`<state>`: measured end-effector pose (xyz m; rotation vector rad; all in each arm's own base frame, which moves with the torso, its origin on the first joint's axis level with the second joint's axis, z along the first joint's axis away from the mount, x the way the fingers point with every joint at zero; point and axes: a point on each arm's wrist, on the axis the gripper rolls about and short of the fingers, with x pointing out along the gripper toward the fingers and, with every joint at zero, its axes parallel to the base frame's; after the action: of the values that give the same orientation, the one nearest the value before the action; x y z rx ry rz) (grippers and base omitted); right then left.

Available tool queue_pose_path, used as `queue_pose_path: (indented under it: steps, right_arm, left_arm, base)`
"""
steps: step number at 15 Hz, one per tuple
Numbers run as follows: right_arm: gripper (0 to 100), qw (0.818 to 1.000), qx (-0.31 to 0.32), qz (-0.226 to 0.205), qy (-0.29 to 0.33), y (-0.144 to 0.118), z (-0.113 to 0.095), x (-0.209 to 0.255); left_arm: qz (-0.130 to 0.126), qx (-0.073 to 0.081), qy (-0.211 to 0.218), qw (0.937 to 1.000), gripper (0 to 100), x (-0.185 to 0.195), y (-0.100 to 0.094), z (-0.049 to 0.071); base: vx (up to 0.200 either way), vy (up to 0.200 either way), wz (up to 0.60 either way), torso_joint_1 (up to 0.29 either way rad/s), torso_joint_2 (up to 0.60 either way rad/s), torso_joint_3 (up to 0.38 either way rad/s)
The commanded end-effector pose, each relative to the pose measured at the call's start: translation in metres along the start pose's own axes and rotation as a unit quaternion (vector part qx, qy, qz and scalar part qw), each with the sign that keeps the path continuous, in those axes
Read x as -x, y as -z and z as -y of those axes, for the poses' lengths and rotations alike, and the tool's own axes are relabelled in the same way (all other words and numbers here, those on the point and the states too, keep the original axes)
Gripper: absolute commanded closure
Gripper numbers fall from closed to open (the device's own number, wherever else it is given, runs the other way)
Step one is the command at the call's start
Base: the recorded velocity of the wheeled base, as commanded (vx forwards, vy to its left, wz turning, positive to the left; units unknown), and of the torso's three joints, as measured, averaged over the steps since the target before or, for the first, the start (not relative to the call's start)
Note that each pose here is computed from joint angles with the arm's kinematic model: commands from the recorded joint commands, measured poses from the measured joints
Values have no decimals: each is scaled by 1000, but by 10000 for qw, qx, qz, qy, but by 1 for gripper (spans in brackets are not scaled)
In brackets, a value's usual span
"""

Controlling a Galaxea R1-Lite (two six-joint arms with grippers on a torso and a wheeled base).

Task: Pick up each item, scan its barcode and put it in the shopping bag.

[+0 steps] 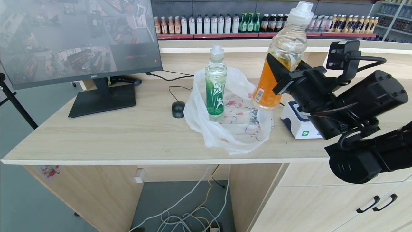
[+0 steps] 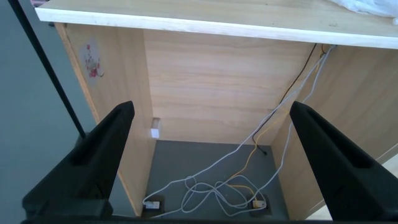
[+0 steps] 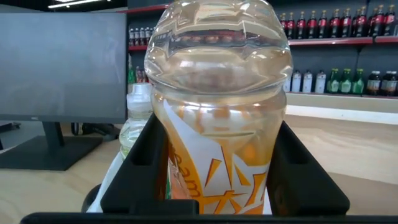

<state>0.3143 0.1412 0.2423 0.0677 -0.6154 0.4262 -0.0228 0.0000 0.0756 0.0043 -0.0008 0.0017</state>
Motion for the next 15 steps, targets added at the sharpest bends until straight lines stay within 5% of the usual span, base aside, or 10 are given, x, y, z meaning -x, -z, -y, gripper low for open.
queue_pose_path:
  steps: [1, 15]
  right_arm:
    - [100, 9999, -5, -129, -17, 24, -1, -8]
    - [100, 9986, -134, -449, -259, 86, -23, -21]
  left_arm:
    - [3, -2, 1, 10000, 0, 0, 0, 0]
    - [3, -2, 1, 10000, 0, 0, 0, 0]
  base:
    - [0, 0, 0, 0, 0, 0]
    - [0, 0, 0, 0, 0, 0]
